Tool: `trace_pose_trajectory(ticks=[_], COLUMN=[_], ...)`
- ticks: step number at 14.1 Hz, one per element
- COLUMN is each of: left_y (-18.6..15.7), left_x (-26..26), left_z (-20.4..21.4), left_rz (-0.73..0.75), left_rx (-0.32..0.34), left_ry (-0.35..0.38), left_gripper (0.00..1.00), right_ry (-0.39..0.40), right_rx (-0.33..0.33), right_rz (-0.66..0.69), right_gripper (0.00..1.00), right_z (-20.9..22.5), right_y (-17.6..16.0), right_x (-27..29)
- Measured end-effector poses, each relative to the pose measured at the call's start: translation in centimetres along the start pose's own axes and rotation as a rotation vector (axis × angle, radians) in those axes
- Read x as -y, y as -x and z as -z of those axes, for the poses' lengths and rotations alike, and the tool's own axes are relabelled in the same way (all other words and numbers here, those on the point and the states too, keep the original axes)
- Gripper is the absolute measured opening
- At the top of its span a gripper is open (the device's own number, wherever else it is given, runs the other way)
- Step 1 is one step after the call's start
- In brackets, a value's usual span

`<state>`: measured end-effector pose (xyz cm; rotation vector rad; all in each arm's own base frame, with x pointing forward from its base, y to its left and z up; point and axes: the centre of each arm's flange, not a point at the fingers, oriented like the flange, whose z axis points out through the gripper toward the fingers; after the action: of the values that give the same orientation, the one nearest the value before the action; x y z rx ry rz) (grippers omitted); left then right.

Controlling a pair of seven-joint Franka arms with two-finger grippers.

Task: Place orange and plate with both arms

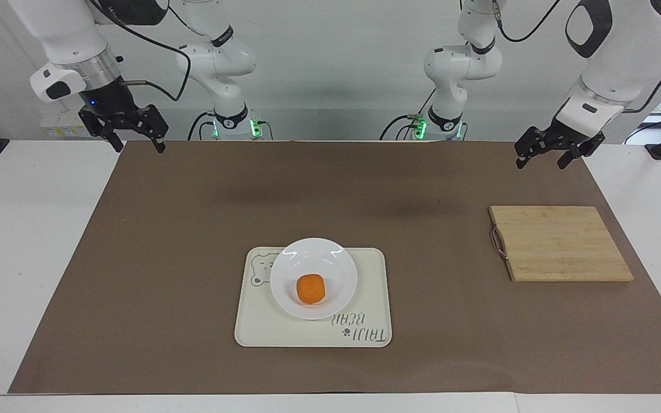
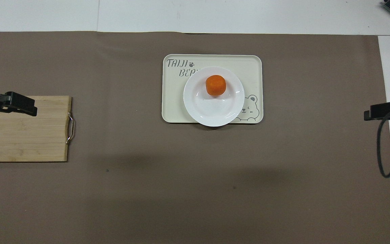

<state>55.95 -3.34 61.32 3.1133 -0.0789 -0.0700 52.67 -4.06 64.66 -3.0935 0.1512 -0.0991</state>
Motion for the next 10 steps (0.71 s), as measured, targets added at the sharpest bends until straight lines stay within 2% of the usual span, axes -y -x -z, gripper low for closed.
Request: trace_pose_trajectory(ticks=[4,10], left_y=[0.0,0.0], left_x=[0.0,0.0], left_z=[0.0,0.0], left_rz=[0.0,0.0], left_rx=[0.0,0.0], left_ry=[0.0,0.0], left_gripper=[1.0,1.0], right_ry=[0.033,0.038], right_rx=[-0.029,-0.006], right_rz=[0.026,0.028], right_gripper=[1.0,1.0], right_z=[0.5,0.0], right_y=[-0.4,-0.4], right_x=[1.4,1.6])
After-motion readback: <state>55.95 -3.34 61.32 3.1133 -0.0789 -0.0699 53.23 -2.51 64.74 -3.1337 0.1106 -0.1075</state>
